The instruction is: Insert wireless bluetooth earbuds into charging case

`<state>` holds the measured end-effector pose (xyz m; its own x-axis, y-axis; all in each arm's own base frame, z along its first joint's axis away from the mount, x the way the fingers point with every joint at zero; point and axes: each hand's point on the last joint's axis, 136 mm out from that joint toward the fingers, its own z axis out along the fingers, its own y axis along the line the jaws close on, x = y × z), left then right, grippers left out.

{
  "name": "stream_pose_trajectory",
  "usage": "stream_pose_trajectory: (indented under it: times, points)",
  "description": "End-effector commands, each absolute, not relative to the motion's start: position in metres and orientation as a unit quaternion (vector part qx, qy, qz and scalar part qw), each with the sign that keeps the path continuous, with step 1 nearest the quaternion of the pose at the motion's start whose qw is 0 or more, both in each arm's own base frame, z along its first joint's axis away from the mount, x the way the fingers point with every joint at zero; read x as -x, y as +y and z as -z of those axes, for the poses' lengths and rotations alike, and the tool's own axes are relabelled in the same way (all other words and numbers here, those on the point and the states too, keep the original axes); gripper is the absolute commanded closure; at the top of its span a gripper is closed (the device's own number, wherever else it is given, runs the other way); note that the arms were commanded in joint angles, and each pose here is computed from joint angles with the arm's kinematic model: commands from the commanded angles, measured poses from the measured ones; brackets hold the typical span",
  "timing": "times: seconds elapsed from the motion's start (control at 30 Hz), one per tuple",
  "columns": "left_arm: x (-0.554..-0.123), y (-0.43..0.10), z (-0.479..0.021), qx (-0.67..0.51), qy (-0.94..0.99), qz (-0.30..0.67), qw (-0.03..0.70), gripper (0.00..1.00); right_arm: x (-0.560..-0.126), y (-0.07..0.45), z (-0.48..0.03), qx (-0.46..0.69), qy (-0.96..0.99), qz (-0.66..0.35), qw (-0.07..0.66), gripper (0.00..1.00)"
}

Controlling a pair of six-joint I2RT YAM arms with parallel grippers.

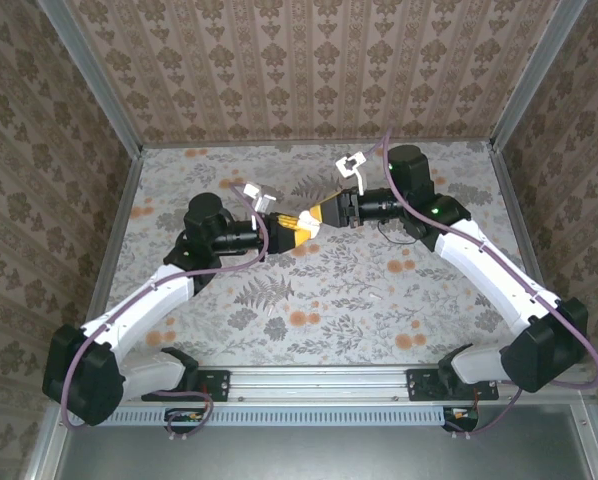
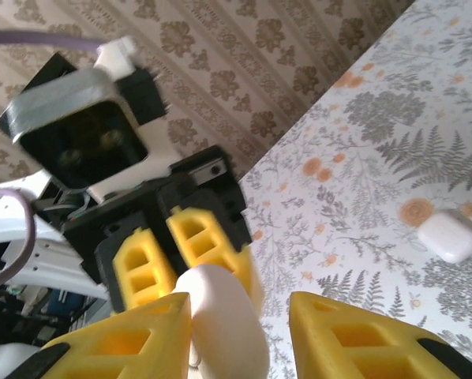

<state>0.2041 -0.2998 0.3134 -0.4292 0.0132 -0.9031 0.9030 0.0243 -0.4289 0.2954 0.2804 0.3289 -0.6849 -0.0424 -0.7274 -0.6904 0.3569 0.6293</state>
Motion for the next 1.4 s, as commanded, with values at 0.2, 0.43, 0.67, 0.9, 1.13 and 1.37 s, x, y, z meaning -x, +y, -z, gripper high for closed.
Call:
stream_pose_trajectory:
  times: [0.2, 0.43, 0.67, 0.9, 1.13, 1.37]
  points:
    - [-0.192, -0.294, -0.348, -0.412, 0.548, 0.58, 0.44, 1.0, -0.317, 0.275, -0.293, 0.188, 0.803, -0.489, 0.284, 0.59]
    - [-0.208, -0.285, -0.337, -0.38, 0.576, 0.563, 0.454, 1.0, -0.319, 0.266, -0.3, 0.168, 0.809, -0.484, 0.29, 0.54]
    - [-0.222, -0.261, -0.32, -0.346, 0.615, 0.523, 0.478, 1.0, -0.332, 0.228, -0.28, 0.07, 0.859, -0.411, 0.297, 0.53]
    - [-0.22, -0.221, -0.299, -0.333, 0.678, 0.41, 0.512, 1.0, -0.311, 0.242, -0.197, 0.009, 0.92, -0.333, 0.204, 0.53]
    - [-0.206, -0.178, -0.291, -0.316, 0.713, 0.298, 0.551, 1.0, -0.269, 0.314, -0.127, 0.018, 0.94, -0.328, 0.092, 0.58]
    - [-0.186, -0.158, -0.29, -0.306, 0.712, 0.269, 0.572, 1.0, -0.235, 0.368, -0.095, 0.052, 0.957, -0.286, 0.017, 0.56]
